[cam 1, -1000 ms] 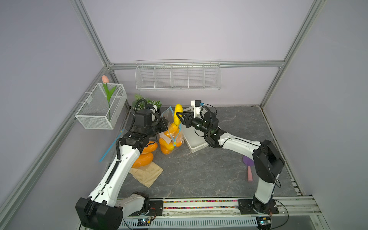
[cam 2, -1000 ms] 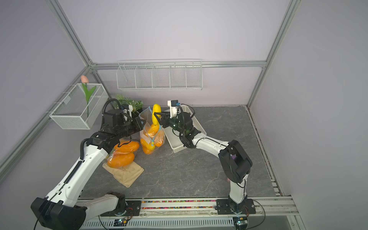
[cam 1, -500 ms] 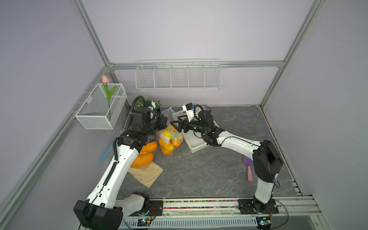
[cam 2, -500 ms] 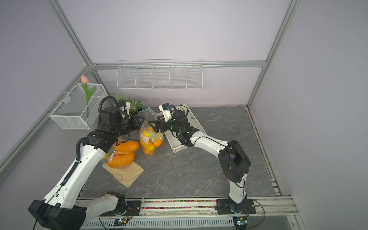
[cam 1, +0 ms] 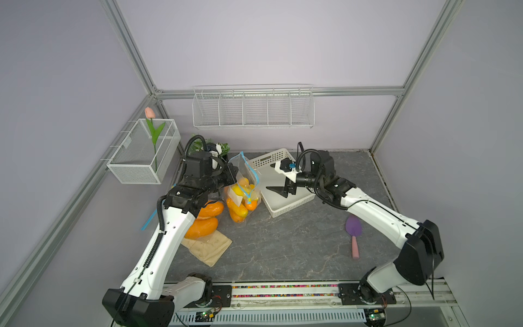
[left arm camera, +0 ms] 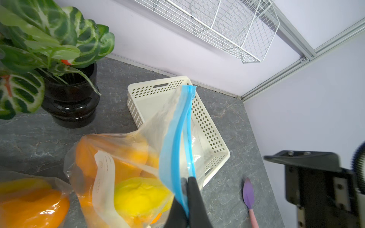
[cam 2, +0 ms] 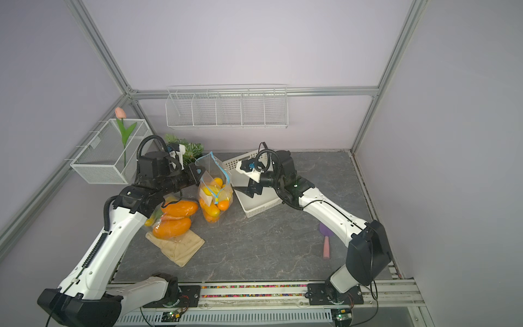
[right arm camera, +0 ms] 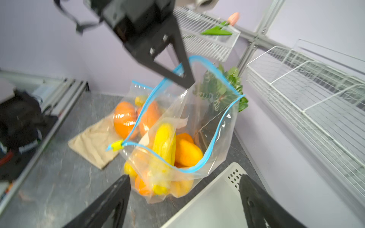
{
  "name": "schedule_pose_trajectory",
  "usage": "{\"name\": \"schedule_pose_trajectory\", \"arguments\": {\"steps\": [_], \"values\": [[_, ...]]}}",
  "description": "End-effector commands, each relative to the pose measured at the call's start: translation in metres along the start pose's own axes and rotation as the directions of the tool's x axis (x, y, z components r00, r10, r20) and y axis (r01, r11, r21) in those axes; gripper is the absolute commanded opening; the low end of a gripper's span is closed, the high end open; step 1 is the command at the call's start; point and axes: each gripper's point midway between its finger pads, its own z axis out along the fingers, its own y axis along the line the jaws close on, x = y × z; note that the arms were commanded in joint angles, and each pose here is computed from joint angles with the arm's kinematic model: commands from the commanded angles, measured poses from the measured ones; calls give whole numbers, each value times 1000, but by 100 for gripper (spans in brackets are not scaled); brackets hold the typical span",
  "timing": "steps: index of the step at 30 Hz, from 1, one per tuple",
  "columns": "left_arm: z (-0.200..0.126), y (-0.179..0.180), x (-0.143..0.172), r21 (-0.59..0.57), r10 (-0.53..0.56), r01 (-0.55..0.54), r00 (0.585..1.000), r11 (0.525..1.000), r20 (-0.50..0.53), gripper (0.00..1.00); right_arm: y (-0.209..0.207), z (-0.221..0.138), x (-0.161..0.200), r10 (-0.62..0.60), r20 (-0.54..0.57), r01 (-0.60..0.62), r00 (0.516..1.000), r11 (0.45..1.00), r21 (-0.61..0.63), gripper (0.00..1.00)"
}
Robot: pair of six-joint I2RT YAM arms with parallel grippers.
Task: Place the mango in a zip-top bag and seal the zipper
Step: Pick up the zipper food storage bag at the center of the board.
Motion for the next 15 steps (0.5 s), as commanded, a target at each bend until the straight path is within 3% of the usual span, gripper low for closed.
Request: {"name": "schedule_pose_trajectory", "arguments": {"steps": [1, 6, 11, 15], "values": [[-9, -24, -15, 84, 42, -45, 999, 995, 30, 0, 25, 9, 24, -251, -4, 250, 968, 964, -92, 88], [-9, -25, -8, 96, 69, -68, 998, 993, 0, 0, 17, 18, 11, -301, 32, 302, 953, 952, -49, 78], [2, -28, 0, 124, 74, -68, 996, 990, -47, 0, 34, 38, 20, -381, 18, 380, 925, 919, -106, 76], [7, -32, 0, 149, 78, -69, 995, 986, -61, 0, 36, 50, 27, -400, 6, 398, 916, 909, -127, 68]]}}
